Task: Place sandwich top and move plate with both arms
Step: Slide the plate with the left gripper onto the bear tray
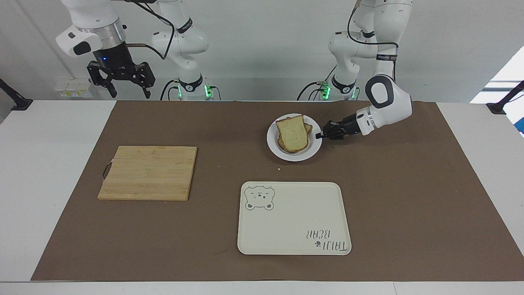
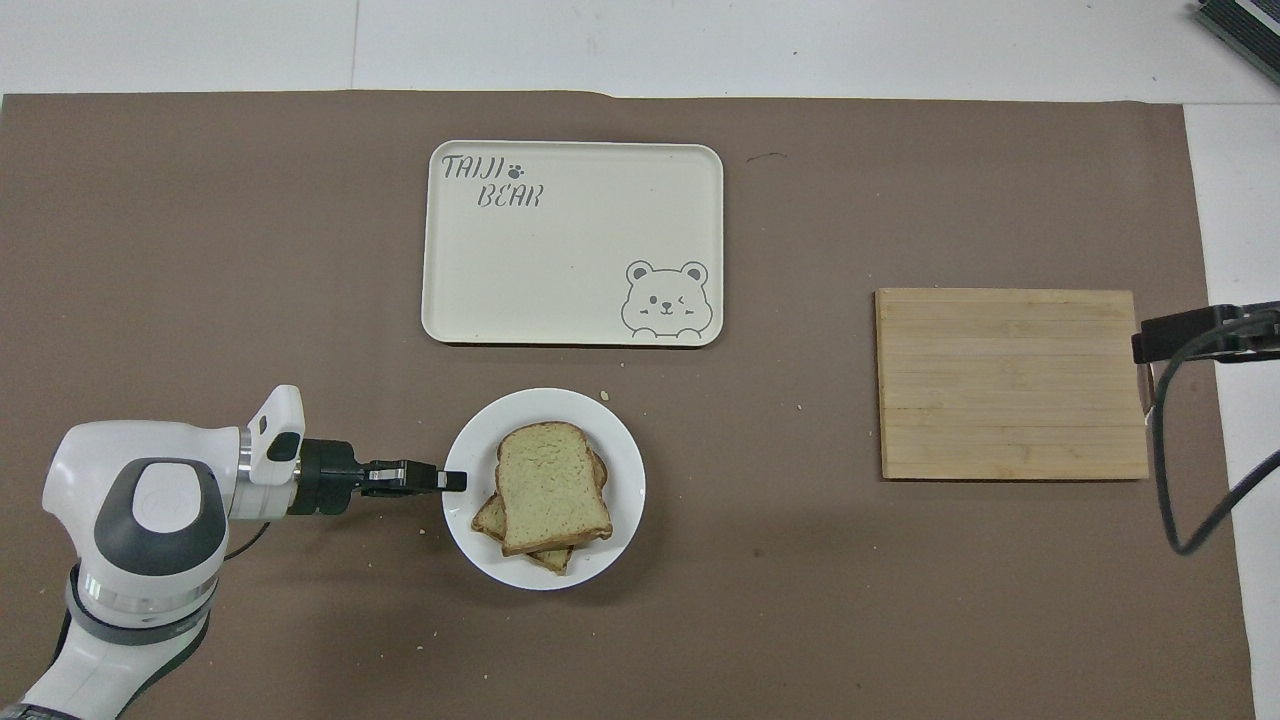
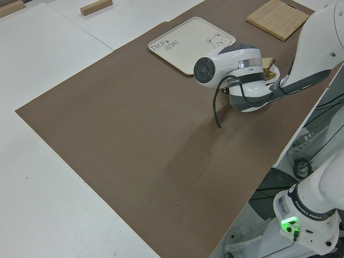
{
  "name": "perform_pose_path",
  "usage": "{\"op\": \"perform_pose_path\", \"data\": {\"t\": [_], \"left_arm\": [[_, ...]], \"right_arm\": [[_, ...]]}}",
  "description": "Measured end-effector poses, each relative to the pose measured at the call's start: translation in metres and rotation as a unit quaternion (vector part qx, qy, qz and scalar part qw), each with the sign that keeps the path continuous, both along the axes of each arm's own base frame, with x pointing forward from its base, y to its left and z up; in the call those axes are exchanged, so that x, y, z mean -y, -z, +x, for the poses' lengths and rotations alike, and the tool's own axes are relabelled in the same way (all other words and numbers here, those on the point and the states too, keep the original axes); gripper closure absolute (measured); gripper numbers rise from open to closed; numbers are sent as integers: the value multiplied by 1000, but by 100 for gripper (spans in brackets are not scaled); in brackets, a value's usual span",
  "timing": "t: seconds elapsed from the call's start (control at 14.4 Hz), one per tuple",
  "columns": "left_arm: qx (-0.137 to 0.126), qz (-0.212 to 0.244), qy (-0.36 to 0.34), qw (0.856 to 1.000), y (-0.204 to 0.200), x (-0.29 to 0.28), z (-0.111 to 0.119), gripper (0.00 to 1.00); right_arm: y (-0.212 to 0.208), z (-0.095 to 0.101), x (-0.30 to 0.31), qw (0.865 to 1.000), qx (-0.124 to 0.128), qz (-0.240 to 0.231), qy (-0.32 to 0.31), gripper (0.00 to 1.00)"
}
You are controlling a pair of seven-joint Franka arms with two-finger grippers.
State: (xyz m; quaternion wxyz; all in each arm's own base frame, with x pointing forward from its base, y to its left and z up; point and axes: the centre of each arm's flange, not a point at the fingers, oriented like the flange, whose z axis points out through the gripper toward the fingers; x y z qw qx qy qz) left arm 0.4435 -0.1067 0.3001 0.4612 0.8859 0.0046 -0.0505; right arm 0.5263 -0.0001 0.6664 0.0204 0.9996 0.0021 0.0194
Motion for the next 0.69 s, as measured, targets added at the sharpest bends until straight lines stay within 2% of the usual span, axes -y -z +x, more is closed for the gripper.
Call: {"op": "perform_pose_path", "data": {"t": [0.21,0.56,0.69], "left_arm": [[19,-13,1,1000,-15,7,32,95],[72,-15,4,997,-41,17,109,95],[83,-13,-1,996,-44,17,137,95]], "right_arm": [[3,1,3,1000,-6,0,2,0],[4,2,7,1000,-7,0,6,0],[4,1,7,1000,-8,0,7,0]]}}
